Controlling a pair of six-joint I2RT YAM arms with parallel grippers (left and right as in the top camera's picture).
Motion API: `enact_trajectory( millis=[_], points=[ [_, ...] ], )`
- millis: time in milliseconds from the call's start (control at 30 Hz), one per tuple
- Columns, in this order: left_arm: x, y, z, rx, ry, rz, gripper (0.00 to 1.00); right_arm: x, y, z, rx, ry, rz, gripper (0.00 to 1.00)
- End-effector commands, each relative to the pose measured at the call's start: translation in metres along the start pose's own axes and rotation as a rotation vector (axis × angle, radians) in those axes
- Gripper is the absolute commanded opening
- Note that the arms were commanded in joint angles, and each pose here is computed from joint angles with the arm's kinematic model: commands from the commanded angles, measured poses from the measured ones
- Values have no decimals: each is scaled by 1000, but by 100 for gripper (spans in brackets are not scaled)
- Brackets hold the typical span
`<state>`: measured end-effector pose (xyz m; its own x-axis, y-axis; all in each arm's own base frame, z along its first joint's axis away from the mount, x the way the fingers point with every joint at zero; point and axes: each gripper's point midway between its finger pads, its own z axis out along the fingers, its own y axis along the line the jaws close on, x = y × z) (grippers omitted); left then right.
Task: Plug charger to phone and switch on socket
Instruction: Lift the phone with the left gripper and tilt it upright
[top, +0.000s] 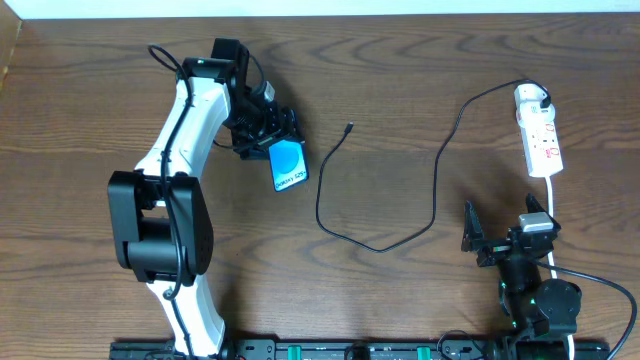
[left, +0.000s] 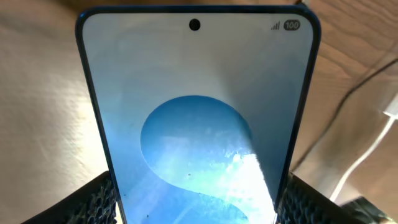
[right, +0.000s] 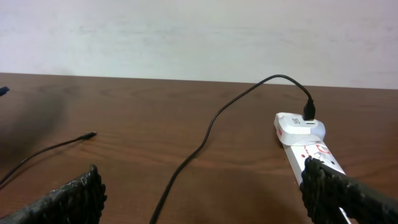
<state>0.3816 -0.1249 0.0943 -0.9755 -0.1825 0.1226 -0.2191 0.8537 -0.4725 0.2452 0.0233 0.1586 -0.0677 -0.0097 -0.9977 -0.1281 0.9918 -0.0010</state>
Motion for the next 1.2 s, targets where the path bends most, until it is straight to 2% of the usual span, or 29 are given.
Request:
enact_trajectory(
  millis=[0, 200, 400, 967, 1167],
  points=[
    [10, -16, -7, 84, 34, -50, 68, 1, 2, 0, -6, 2, -8, 99],
    [17, -21, -8, 106, 77, -238, 66, 1, 2, 0, -6, 2, -8, 99],
    [21, -35, -11, 183, 123, -334, 66, 1, 2, 0, -6, 2, -8, 99],
    [32, -70, -23, 382, 229, -340, 66, 1, 2, 0, -6, 2, -8, 99],
    [34, -72, -25, 397, 241, -343, 66, 1, 2, 0, -6, 2, -8, 99]
  ],
)
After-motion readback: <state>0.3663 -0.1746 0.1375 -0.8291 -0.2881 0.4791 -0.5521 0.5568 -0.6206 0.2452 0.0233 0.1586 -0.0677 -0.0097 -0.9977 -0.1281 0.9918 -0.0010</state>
